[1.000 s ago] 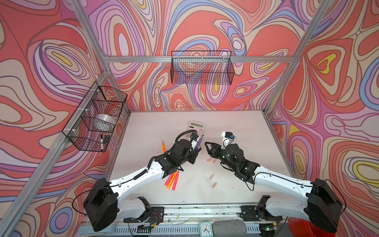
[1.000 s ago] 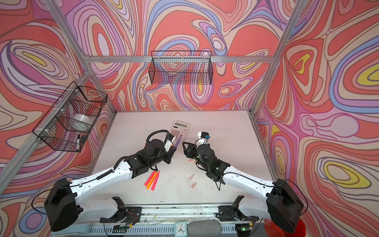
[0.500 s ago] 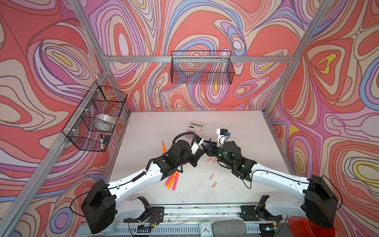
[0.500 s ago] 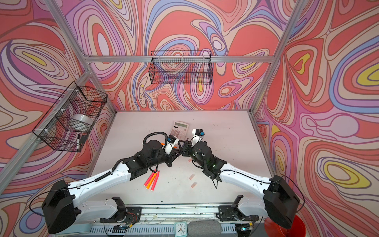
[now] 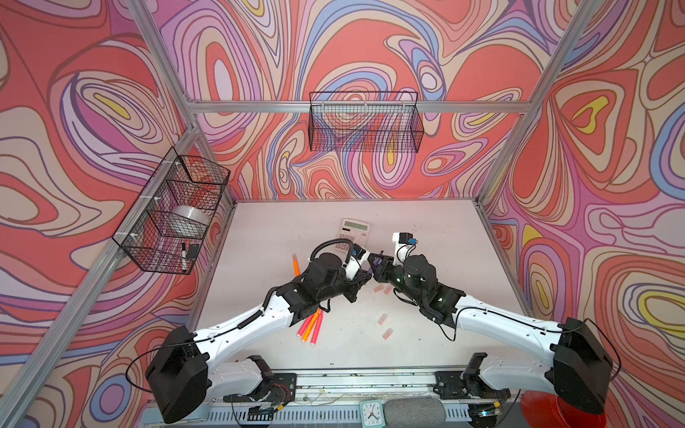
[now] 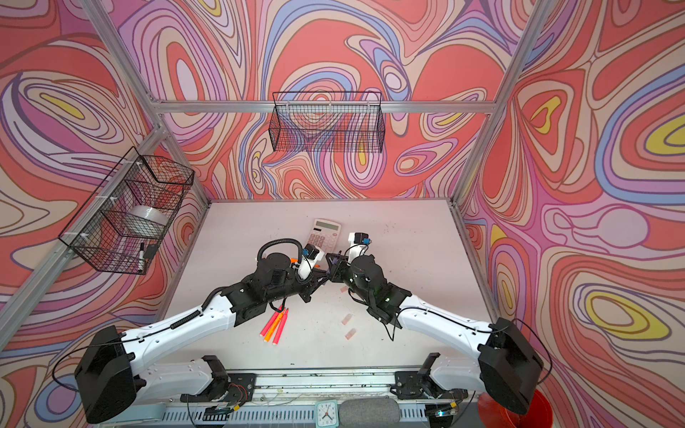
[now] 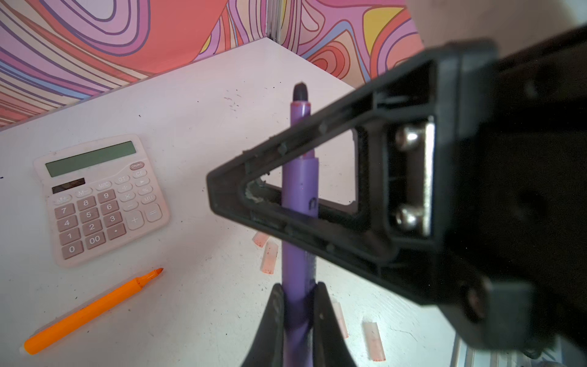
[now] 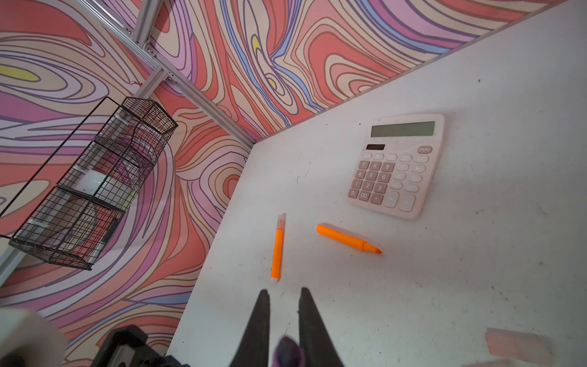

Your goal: Insert the pens into the pen caps

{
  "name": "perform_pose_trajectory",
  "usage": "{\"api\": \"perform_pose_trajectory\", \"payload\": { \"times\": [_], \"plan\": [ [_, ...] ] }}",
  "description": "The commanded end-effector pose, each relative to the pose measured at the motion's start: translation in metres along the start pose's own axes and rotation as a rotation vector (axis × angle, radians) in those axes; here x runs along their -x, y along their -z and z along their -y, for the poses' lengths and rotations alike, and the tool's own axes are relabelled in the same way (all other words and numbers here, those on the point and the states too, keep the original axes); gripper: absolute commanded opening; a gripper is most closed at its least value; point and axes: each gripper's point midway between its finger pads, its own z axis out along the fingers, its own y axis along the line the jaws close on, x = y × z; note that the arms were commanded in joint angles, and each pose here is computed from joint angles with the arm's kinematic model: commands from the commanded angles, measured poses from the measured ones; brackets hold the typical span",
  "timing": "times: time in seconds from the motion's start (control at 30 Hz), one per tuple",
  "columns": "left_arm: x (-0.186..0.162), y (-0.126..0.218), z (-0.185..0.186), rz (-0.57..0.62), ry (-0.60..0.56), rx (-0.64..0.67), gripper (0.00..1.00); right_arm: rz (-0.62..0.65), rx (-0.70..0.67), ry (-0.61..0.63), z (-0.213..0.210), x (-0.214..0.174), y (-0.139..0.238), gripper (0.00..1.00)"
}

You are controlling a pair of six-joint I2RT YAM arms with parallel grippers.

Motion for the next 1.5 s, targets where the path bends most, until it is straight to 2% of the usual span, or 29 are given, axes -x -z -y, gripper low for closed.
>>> {"api": "perform_pose_trajectory", "payload": {
  "times": [0.0, 0.1, 0.4, 0.73, 1.03, 1.1, 1.27, 1.37, 1.47],
  "plan": [
    [0.008, 0.005, 0.008, 0.037, -0.020, -0.032, 0.15, -0.016, 0.038, 0.000, -0.016, 0.001, 0.001, 0.00],
    [0.007, 0.005, 0.009, 0.036, -0.018, -0.036, 0.22, -0.017, 0.043, 0.004, -0.020, 0.001, 0.001, 0.00],
    [0.007, 0.004, 0.007, 0.041, -0.014, -0.027, 0.28, -0.026, 0.037, 0.014, -0.022, -0.005, -0.001, 0.00],
    [0.007, 0.004, 0.009, 0.037, -0.014, -0.039, 0.21, -0.039, 0.032, 0.029, -0.025, -0.009, -0.005, 0.00],
    [0.007, 0.004, 0.009, 0.039, -0.011, -0.036, 0.20, -0.043, 0.040, 0.037, -0.030, -0.012, -0.004, 0.00],
    [0.007, 0.004, 0.010, 0.038, -0.010, -0.043, 0.18, -0.047, 0.039, 0.037, -0.031, -0.012, -0.005, 0.00],
    [0.006, 0.002, 0.007, 0.031, -0.007, -0.027, 0.00, -0.054, 0.046, 0.044, -0.034, -0.014, -0.006, 0.00],
    [0.007, 0.000, 0.003, 0.036, 0.007, -0.008, 0.00, -0.063, 0.043, 0.048, -0.035, -0.016, -0.009, 0.00],
    [0.011, 0.001, -0.005, 0.066, 0.043, 0.035, 0.00, -0.069, 0.045, 0.057, -0.036, -0.019, -0.011, 0.07]
  ]
}}
